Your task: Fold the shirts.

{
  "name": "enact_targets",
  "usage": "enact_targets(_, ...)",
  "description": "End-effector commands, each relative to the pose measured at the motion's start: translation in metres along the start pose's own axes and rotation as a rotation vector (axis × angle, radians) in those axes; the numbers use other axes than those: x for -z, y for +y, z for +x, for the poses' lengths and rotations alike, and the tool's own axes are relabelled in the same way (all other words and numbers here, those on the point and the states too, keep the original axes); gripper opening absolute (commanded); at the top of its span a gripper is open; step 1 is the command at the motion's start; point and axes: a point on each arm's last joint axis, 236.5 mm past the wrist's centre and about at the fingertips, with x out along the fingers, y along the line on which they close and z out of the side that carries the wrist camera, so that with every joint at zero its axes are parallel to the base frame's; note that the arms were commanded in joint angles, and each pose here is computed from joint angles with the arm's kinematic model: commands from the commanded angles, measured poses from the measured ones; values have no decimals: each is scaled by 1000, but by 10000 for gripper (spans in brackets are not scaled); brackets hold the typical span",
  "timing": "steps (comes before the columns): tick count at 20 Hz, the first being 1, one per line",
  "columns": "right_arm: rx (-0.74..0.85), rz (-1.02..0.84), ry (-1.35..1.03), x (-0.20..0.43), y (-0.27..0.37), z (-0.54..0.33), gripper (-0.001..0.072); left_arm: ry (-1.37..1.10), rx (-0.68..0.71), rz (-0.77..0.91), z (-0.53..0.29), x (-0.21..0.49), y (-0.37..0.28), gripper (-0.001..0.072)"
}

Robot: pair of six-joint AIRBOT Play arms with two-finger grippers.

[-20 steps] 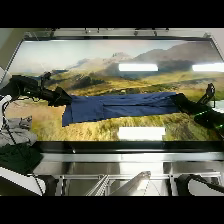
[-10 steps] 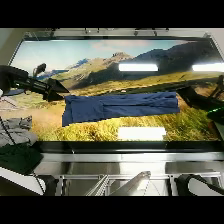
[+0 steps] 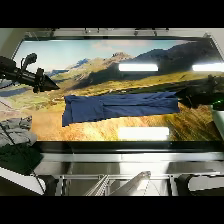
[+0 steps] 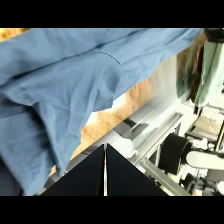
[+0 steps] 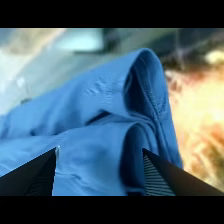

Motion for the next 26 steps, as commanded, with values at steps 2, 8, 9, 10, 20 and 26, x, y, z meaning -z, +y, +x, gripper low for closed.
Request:
enact_targets(2, 29, 27, 73, 8, -26, 21, 585, 49, 0, 31, 16, 5, -15, 9)
enact_targets(8, 26, 16, 175, 34, -25, 40, 511, 103, -3, 89, 49, 8, -38, 18)
enact_targets(9, 23, 3, 188, 37, -20, 45, 510, 109, -5, 100, 55, 8, -43, 18)
enact_targets(10, 19, -9, 201, 41, -14, 49, 509, 117, -7, 115, 64, 8, -48, 18)
enact_targets(20, -117, -95, 282, 47, 44, 10, 20, 70, -83, 203, 216, 7, -81, 16)
enact_targets(26, -240, -135, 307, 39, 67, -63, 20, 229, -152, 275, 345, 40, -86, 15)
